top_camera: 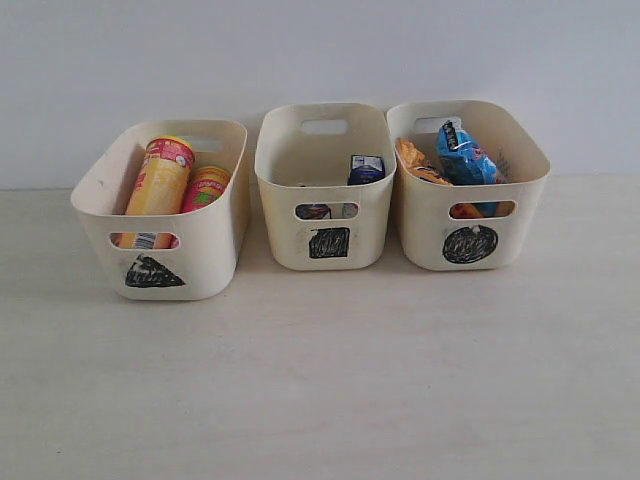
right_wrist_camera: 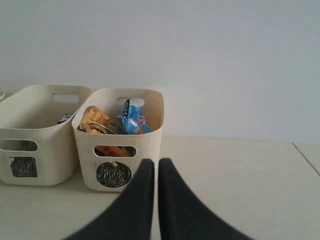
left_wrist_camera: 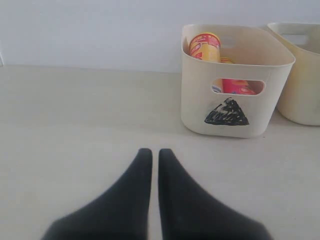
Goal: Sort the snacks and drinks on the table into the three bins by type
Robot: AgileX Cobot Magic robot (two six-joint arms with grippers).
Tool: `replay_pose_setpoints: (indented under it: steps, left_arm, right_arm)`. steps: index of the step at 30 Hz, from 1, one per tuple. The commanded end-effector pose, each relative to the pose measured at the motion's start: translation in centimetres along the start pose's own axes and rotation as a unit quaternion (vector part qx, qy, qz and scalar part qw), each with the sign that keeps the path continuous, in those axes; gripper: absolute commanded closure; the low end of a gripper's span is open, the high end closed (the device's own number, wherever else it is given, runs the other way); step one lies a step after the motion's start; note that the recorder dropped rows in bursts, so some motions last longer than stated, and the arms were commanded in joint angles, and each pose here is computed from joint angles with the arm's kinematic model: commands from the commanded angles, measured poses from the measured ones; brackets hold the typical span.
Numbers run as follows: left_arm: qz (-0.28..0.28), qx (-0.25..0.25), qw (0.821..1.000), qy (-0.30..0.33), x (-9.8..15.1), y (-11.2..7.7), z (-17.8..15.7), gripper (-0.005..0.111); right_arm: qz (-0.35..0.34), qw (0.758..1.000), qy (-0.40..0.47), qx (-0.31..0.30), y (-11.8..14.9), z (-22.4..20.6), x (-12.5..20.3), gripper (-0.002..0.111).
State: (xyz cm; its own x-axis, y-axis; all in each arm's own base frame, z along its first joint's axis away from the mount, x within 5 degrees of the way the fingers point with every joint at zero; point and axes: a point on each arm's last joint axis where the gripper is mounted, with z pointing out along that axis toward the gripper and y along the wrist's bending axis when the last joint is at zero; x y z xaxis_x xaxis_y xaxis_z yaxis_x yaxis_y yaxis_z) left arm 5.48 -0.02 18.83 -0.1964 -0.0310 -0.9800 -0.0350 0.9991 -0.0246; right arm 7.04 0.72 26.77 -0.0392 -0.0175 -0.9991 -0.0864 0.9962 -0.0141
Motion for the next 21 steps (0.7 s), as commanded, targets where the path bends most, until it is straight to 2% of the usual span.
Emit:
replay_pose_setpoints:
  steps: [1,8,15,21]
  left_arm:
    - [0.005,-0.003,1.000,0.003,0.1,0.0,0.0,0.102]
    - [0.005,-0.003,1.000,0.003,0.1,0.0,0.0,0.102]
    - [0.005,-0.003,1.000,0.003,0.1,0.0,0.0,0.102]
    - [0.005,-0.003,1.000,0.003,0.1,0.0,0.0,0.102]
  right_arm:
    - [-0.007,0.999,-0.042,0.014,-0.1,-1.1,2.1,0.107]
    - [0.003,1.000,-0.025,0.014,-0.1,-1.2,6.2,0.107]
    - [0.000,1.000,0.016,-0.001,0.2,-1.2,7.0,0.107]
    - [0.011,1.000,0.017,-0.001,0.2,-1.1,7.0,0.107]
